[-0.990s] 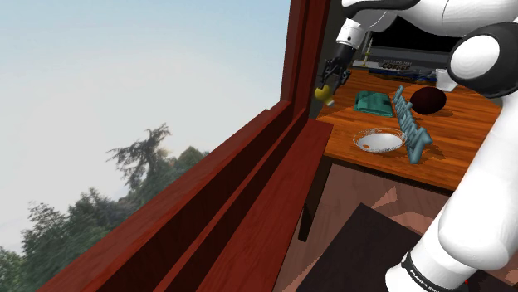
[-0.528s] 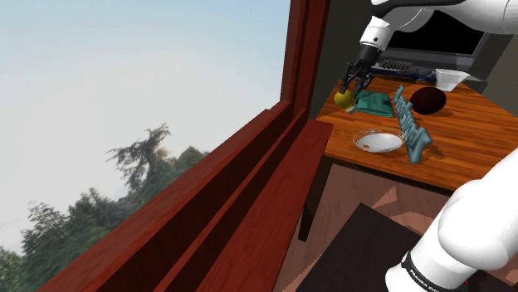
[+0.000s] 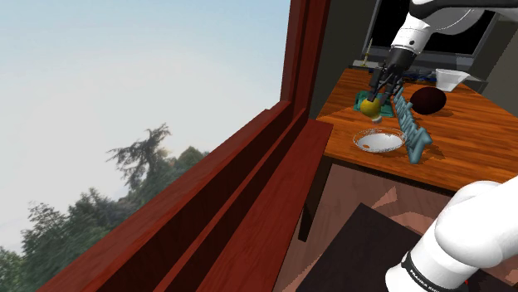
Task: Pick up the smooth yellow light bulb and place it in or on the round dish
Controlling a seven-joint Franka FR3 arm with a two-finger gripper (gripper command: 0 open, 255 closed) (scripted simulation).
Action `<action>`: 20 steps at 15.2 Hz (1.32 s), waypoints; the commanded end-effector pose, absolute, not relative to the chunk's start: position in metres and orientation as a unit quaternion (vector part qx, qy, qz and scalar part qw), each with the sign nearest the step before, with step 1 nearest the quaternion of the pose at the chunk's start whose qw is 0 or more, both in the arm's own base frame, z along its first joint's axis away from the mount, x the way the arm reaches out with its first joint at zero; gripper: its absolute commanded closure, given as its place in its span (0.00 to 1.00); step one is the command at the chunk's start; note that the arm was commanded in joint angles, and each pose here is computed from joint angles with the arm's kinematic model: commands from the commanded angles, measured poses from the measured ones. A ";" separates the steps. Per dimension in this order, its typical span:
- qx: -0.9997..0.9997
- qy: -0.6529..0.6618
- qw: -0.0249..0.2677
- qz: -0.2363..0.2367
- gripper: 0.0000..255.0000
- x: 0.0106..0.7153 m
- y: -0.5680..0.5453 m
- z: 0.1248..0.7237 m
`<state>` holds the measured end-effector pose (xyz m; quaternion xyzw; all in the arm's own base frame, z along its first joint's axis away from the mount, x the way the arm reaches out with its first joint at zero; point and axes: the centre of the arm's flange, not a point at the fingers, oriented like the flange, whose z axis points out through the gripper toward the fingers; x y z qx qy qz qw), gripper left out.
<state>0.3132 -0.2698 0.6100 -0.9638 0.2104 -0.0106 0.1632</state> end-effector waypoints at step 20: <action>-0.964 0.210 0.163 -0.010 1.00 0.245 -0.271 0.537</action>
